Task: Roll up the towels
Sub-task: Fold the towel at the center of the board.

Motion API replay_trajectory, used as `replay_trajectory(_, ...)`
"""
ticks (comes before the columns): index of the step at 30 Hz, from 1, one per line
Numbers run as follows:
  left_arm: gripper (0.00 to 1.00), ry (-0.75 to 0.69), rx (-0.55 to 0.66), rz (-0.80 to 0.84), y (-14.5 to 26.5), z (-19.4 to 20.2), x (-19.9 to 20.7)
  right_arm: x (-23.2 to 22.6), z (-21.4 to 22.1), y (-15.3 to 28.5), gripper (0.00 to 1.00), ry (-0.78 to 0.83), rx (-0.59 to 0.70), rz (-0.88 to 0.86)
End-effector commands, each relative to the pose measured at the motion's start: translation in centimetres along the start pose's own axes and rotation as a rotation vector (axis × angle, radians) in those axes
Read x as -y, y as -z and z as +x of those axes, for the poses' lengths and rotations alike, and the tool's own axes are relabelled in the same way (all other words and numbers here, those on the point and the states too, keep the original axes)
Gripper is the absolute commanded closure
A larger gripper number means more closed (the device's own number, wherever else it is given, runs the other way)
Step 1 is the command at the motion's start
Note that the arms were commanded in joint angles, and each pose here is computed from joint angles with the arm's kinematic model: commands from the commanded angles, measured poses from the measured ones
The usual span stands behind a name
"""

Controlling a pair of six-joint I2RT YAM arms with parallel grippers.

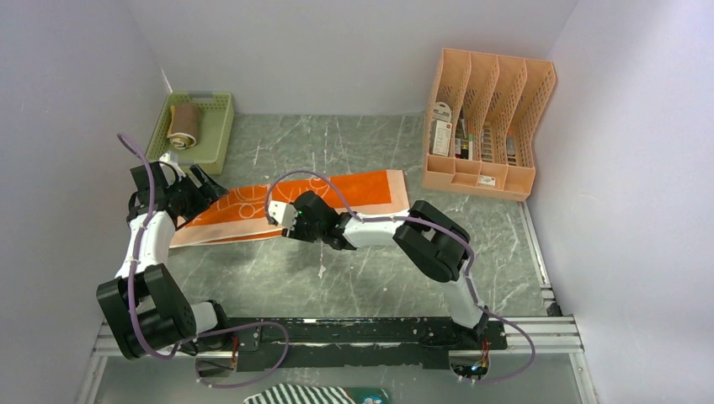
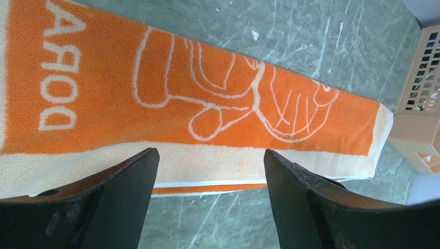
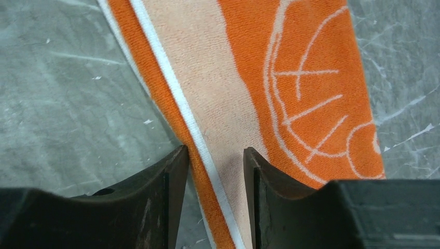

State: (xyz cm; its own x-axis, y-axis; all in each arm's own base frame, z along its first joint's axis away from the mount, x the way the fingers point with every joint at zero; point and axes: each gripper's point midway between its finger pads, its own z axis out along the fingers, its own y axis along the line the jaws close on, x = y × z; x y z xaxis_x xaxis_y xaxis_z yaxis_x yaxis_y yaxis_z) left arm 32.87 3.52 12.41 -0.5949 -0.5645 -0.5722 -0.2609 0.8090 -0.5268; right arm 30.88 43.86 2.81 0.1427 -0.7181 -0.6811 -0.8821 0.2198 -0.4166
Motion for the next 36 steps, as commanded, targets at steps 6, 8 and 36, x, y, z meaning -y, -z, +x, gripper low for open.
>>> replay_trajectory(6,0.14,-0.018,0.001,0.076,0.0,-0.2,1.5,1.4,-4.2,3.0,0.54,-0.047,0.164,-0.047)
replay_trajectory(8,0.14,-0.02,0.001,0.078,0.0,-0.2,1.5,1.3,-3.8,2.5,0.54,-0.056,0.156,-0.061)
replay_trajectory(36,0.15,-0.014,-0.02,0.079,-0.4,0.2,1.3,1.7,0.1,-0.8,0.74,-0.168,0.091,-0.106)
